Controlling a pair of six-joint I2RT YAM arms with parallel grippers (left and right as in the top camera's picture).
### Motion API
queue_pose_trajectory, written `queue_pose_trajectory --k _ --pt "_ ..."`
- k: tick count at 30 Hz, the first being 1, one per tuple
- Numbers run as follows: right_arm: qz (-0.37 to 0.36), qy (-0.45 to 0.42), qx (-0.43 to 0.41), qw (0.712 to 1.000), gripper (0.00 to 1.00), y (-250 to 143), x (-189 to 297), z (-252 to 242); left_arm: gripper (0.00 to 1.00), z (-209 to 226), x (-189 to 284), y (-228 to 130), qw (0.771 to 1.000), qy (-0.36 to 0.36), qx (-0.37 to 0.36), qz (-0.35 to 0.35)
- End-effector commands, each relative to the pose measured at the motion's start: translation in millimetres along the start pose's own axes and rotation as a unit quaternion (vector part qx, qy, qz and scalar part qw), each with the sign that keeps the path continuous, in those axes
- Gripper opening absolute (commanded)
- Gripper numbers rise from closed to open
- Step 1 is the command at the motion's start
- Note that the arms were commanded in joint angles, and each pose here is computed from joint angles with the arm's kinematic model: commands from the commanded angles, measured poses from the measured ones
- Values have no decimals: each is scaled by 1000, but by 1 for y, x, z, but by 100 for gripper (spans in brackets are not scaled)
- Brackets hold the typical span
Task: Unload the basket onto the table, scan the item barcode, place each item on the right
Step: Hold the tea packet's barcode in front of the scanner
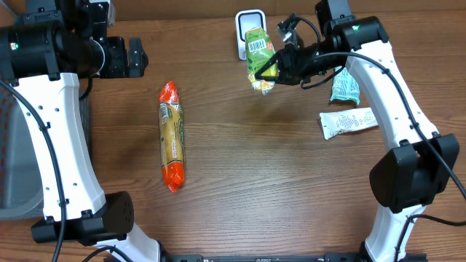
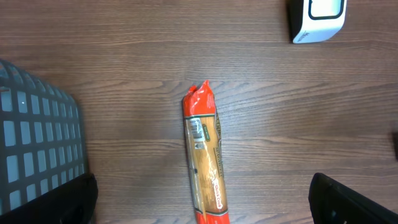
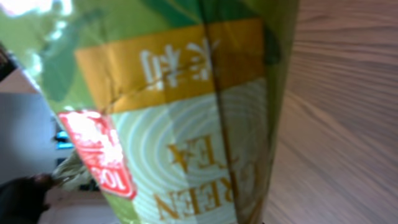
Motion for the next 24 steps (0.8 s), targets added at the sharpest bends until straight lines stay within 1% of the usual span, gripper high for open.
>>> queue_pose_trajectory --k 1,2,3,4,7,8,9,10,12,13,15,16,17,20,24 --pt "-64 -72 53 994 4 5 30 50 100 -1 9 0 1000 -1 -10 -15" --pt "-82 -108 62 989 4 8 36 58 100 -1 9 0 1000 -1 -10 -15" --pt "-114 -164 71 977 4 12 45 71 100 0 9 0 1000 -1 -10 -15" --pt "-145 -212 79 963 4 16 53 81 99 0 9 0 1000 -1 -10 -15" --pt "-216 -311 114 918 4 21 67 107 100 -1 9 0 1000 -1 -10 -15" --pt "-240 -345 124 899 4 23 69 114 100 0 9 0 1000 -1 -10 -15" --pt "-269 -389 133 871 4 26 70 120 100 -1 9 0 1000 -1 -10 -15" --pt "-295 -439 147 836 4 29 69 125 100 -1 9 0 1000 -1 -10 -15" --pt "-315 -513 171 780 4 38 61 124 100 0 9 0 1000 -1 -10 -15" --pt "-318 -532 177 764 4 41 58 122 100 -1 9 0 1000 -1 -10 -15" --pt "-328 -587 186 717 4 55 49 112 100 0 9 0 1000 -1 -10 -15" --pt "-332 -604 187 700 4 62 45 106 100 0 9 0 1000 -1 -10 -15" --pt "-331 -618 197 685 4 69 40 100 100 -1 9 0 1000 -1 -10 -15" --pt "-281 -657 259 649 4 91 22 77 99 -1 9 0 1000 -1 -10 -15" --pt "-212 -691 325 610 4 115 -2 41 99 0 9 0 1000 -1 -10 -15"
Point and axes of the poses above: each gripper's point midway between its finger pads, its own x axis back along the fingers, its own z axis along the line the jaws close on, y = z × x, the point moved 9 cm from there along x, back along the fingers, and after that the axes turned 1 degree about -x, right-handed, at the moved point
